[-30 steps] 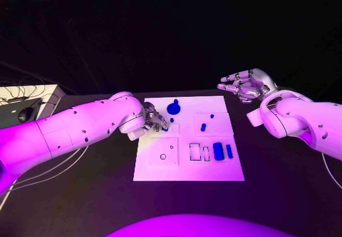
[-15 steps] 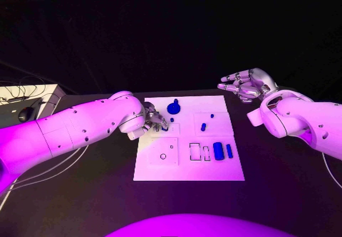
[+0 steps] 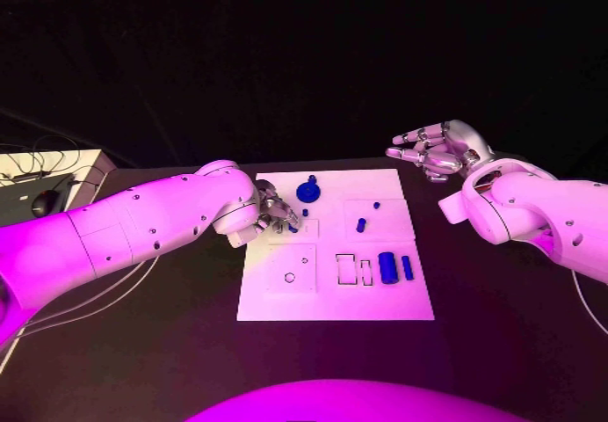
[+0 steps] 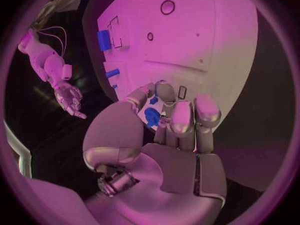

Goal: Assemble the parts on the task board

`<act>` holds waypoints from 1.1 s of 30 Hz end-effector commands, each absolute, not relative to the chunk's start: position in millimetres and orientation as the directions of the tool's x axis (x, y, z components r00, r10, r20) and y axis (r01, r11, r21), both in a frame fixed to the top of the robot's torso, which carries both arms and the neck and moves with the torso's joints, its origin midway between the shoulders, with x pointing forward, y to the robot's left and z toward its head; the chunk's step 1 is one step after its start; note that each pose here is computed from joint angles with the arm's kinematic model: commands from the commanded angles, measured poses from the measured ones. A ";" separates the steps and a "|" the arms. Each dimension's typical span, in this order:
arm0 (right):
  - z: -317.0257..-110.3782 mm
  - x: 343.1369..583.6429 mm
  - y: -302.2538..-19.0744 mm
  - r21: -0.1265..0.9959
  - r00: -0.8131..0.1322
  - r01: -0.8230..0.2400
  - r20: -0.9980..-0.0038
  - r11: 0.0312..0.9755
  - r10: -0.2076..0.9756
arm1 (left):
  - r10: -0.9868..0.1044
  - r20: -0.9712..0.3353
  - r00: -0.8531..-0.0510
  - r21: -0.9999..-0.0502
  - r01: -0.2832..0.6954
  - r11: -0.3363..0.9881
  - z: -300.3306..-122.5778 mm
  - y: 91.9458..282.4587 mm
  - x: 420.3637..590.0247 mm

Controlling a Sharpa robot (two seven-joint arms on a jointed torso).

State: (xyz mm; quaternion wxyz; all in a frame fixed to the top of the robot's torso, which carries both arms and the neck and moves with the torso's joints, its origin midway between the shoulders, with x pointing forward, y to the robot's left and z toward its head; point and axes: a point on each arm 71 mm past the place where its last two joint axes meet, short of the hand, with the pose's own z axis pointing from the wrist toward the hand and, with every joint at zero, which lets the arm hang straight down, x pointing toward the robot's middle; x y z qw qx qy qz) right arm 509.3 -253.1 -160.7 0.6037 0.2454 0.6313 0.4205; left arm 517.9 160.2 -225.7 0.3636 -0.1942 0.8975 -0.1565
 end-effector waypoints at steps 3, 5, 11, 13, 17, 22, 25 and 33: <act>-160.7 509.5 -251.9 0.824 -0.160 -0.207 -0.561 0.528 0.812 | -0.439 -0.578 -0.688 -0.412 -0.219 0.885 -229.4 155.3 514.4; -160.8 509.5 -251.9 0.824 -0.160 -0.207 -0.561 0.528 0.812 | -0.439 -0.578 -0.688 -0.413 -0.218 0.884 -229.4 155.0 514.4; -160.9 509.6 -251.9 0.824 -0.161 -0.207 -0.561 0.528 0.812 | -0.443 -0.582 -0.682 -0.418 -0.217 0.882 -228.8 154.6 514.7; -161.0 509.6 -251.9 0.824 -0.161 -0.207 -0.561 0.528 0.812 | -0.444 -0.584 -0.680 -0.419 -0.216 0.882 -228.6 154.5 514.8; -161.1 509.6 -251.9 0.824 -0.161 -0.207 -0.561 0.528 0.812 | -0.445 -0.587 -0.676 -0.422 -0.214 0.881 -228.2 154.0 515.0; -161.5 509.6 -251.6 0.824 -0.163 -0.207 -0.560 0.527 0.812 | -0.445 -0.590 -0.674 -0.424 -0.210 0.881 -227.9 152.8 515.1; -162.0 509.6 -251.5 0.824 -0.164 -0.206 -0.560 0.527 0.812 | -0.447 -0.592 -0.671 -0.427 -0.209 0.880 -227.7 152.1 515.3; -162.6 509.3 -251.7 0.824 -0.163 -0.205 -0.560 0.527 0.812 | -0.451 -0.594 -0.666 -0.430 -0.210 0.878 -227.5 152.0 515.9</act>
